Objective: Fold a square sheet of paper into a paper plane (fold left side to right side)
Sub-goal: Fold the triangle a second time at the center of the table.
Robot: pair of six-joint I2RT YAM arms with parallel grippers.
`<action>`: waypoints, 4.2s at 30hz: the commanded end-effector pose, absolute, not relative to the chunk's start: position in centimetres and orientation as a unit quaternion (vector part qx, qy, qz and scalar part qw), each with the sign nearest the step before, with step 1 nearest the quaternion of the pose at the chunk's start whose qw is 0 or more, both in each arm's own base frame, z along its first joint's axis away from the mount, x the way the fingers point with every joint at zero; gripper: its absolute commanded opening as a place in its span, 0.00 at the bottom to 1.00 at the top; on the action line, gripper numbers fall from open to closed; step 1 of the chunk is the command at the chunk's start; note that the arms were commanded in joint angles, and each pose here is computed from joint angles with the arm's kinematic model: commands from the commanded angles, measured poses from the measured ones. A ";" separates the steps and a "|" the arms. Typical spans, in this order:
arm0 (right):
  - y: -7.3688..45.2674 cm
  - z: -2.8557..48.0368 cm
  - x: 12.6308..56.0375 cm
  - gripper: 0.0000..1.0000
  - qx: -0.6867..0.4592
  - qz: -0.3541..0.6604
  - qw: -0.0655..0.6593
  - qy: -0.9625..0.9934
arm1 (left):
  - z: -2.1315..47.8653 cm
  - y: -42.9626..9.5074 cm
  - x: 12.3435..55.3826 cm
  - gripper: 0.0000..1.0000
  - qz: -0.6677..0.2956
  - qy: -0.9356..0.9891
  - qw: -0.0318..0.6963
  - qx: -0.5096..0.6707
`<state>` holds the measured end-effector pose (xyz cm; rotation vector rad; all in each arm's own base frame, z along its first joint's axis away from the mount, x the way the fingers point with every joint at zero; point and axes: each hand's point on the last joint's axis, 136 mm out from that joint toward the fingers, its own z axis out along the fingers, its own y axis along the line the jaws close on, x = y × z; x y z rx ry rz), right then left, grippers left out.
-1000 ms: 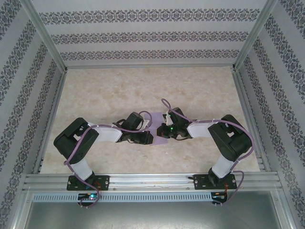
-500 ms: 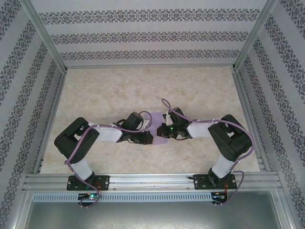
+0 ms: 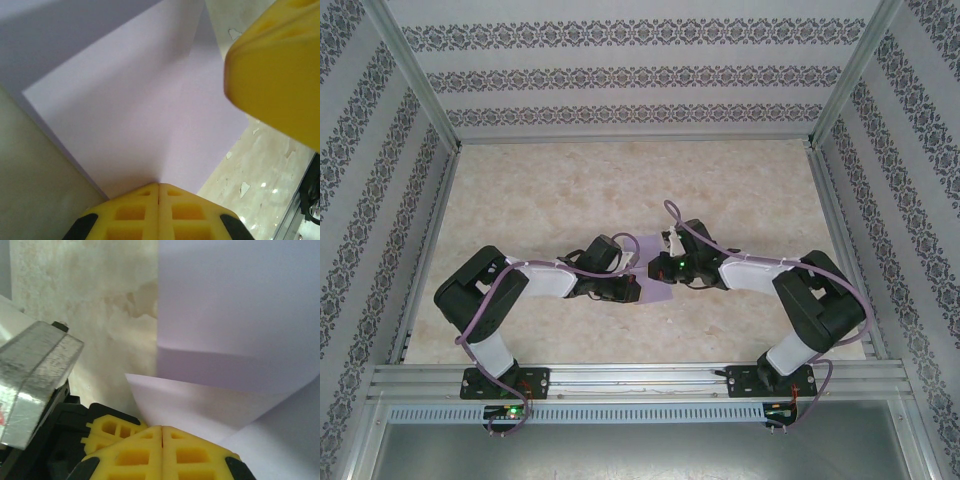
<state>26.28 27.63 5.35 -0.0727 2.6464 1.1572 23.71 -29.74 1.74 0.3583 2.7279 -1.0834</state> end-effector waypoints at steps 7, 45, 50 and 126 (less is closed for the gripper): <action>29.0 4.1 25.9 0.00 -0.028 0.383 0.131 0.914 | -2.0 -27.3 22.4 0.02 -0.286 0.949 0.060 0.120; 23.5 0.6 28.2 0.00 0.009 0.278 0.162 0.947 | -5.3 -25.2 20.9 0.01 -0.235 0.969 0.008 0.072; 22.6 0.8 29.2 0.00 0.019 0.281 0.167 0.945 | -5.6 -25.2 20.7 0.01 -0.236 0.969 0.003 0.071; 22.5 -2.5 26.1 0.00 0.079 0.300 0.055 0.949 | 1.6 -32.6 25.3 0.02 -0.363 0.921 0.046 0.133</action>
